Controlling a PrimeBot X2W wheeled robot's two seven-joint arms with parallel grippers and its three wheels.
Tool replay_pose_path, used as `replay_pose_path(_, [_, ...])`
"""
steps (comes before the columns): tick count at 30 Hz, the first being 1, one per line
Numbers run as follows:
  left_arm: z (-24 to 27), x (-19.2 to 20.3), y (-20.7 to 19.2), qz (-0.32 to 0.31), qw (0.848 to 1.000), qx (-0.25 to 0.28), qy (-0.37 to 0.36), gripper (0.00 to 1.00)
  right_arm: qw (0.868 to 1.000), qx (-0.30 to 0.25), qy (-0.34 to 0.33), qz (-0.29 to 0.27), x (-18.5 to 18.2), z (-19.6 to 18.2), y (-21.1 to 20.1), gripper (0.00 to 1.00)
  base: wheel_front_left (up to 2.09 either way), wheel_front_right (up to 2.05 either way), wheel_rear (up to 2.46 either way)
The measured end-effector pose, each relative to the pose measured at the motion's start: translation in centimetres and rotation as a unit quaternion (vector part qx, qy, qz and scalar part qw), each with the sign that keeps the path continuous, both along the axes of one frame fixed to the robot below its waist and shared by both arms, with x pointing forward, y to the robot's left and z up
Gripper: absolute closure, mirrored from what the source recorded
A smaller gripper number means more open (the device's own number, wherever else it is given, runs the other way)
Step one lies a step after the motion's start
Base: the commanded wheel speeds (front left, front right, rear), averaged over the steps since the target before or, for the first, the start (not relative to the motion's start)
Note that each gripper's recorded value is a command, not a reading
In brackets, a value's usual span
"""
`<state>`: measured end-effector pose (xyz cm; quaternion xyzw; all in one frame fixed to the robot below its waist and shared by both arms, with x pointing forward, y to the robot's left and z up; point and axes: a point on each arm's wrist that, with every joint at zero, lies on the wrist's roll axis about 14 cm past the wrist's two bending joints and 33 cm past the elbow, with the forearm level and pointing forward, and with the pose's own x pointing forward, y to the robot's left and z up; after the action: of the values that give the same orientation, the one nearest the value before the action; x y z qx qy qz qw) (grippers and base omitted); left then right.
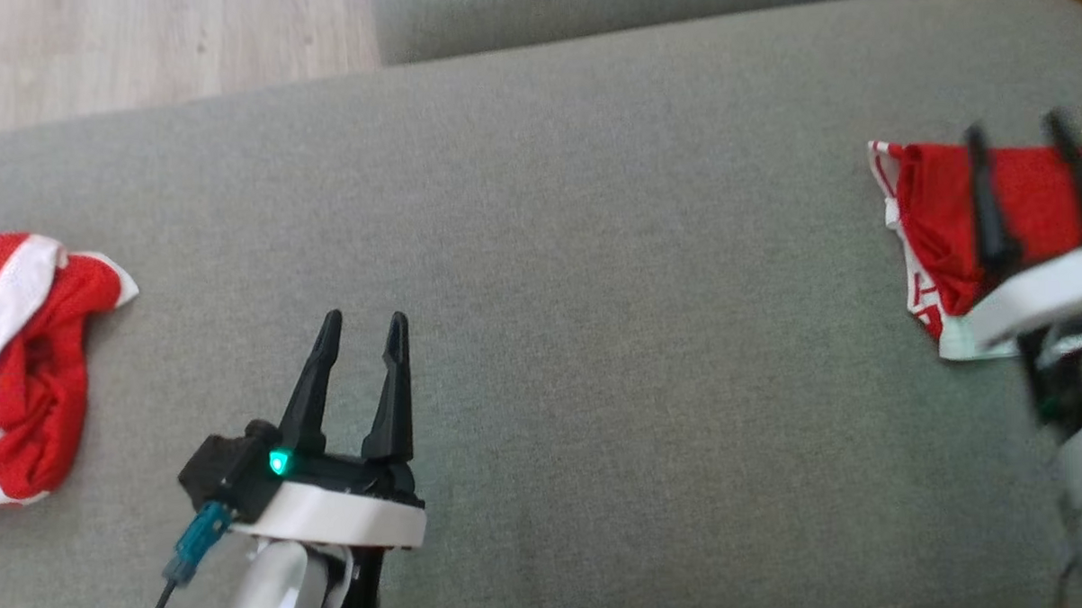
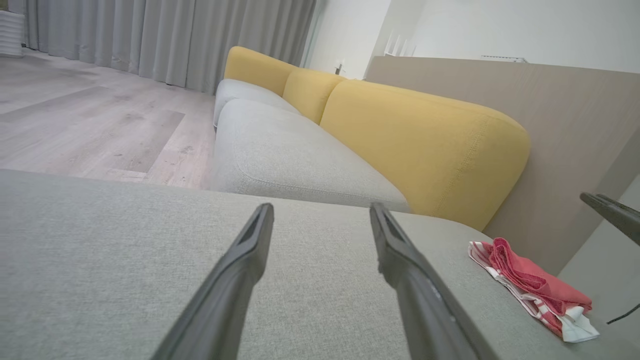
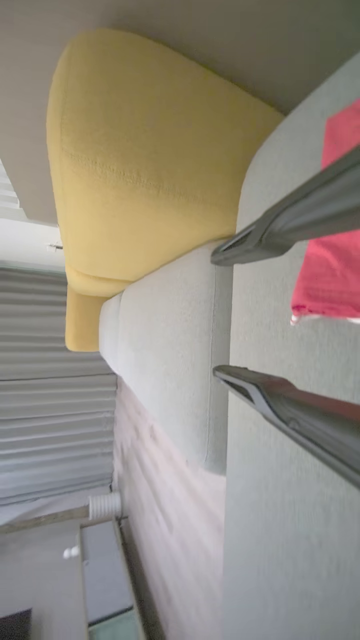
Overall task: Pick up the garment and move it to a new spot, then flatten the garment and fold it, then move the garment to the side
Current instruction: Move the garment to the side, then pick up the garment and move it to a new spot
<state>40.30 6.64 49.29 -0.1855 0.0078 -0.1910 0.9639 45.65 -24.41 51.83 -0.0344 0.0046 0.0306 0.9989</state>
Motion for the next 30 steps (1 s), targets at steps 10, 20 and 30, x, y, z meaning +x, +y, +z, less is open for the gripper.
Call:
replay_pose_path(10, [0.3,-2.4,1.1,0.015,1.0,0.016,-0.007,0.0,0.994,0.1,0.028,0.029,-6.5,-3.9,7.7,0.0,0.0,0.0,0.0])
replay_pose_path(20, [-1.3,-4.4,2.1,0.033,0.999,0.011,0.023,0.0,0.995,0.1,0.026,0.006,-8.9,-5.1,7.3,0.0,0.0,0.0,0.0])
replay_pose_path(30, [-1.9,-4.9,2.5,0.04,0.999,0.011,0.033,0.0,0.995,0.101,0.015,0.009,-8.8,-4.5,7.6,0.0,0.0,0.0,0.0])
